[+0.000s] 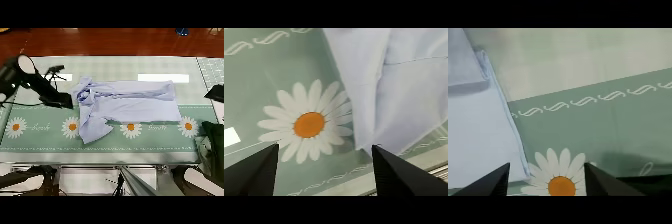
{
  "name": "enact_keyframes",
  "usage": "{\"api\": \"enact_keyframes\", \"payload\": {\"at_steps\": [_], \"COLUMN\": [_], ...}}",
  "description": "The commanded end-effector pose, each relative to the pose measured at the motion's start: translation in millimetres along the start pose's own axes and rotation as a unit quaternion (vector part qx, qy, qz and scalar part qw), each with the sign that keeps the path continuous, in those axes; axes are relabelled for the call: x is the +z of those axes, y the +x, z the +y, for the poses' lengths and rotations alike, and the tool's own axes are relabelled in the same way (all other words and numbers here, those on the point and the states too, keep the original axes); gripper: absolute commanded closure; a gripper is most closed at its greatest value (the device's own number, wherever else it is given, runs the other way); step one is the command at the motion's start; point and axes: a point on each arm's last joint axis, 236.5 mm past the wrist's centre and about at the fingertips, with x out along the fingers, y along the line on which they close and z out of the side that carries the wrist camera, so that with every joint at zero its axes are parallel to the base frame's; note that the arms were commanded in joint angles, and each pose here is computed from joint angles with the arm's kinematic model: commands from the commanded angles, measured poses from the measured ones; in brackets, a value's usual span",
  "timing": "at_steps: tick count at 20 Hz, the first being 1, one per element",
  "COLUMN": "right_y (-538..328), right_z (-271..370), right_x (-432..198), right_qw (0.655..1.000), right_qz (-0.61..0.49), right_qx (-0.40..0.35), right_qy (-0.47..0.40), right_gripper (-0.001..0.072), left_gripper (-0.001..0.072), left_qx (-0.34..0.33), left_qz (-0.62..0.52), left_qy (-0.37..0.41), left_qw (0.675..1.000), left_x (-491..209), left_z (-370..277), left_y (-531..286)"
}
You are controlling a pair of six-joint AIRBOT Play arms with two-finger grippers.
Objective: Fold the shirts.
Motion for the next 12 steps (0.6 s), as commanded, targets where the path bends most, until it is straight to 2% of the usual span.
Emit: {"api": "enact_keyframes", "payload": {"at_steps": [1,9,10,11,12], "right_y": [15,33,35,37,39], "right_z": [7,1,1,0,-1], "right_x": [-12,-13,-14,-15,-17], "right_qw": [0.998,0.998,0.998,0.998,0.998], "right_qz": [-0.013,0.000,0.002,0.005,0.011], "right_qx": [0.057,0.058,0.058,0.058,0.057], "right_qy": [0.026,0.032,0.030,0.030,0.029], "right_gripper": [0.0165,0.0165,0.0165,0.0166,0.0166], "left_gripper": [-0.0011,0.0003,0.0138,0.0370,0.0537], "left_qx": [-0.069,-0.060,-0.059,-0.058,-0.058], "left_qz": [-0.004,0.053,0.054,0.059,0.061], "left_qy": [-0.016,0.007,0.002,0.000,-0.001], "left_qw": [0.997,0.997,0.997,0.997,0.996], "left_x": [-8,-25,-24,-25,-25], "left_z": [-26,-40,-39,-38,-37], "left_y": [40,102,107,110,111]}}
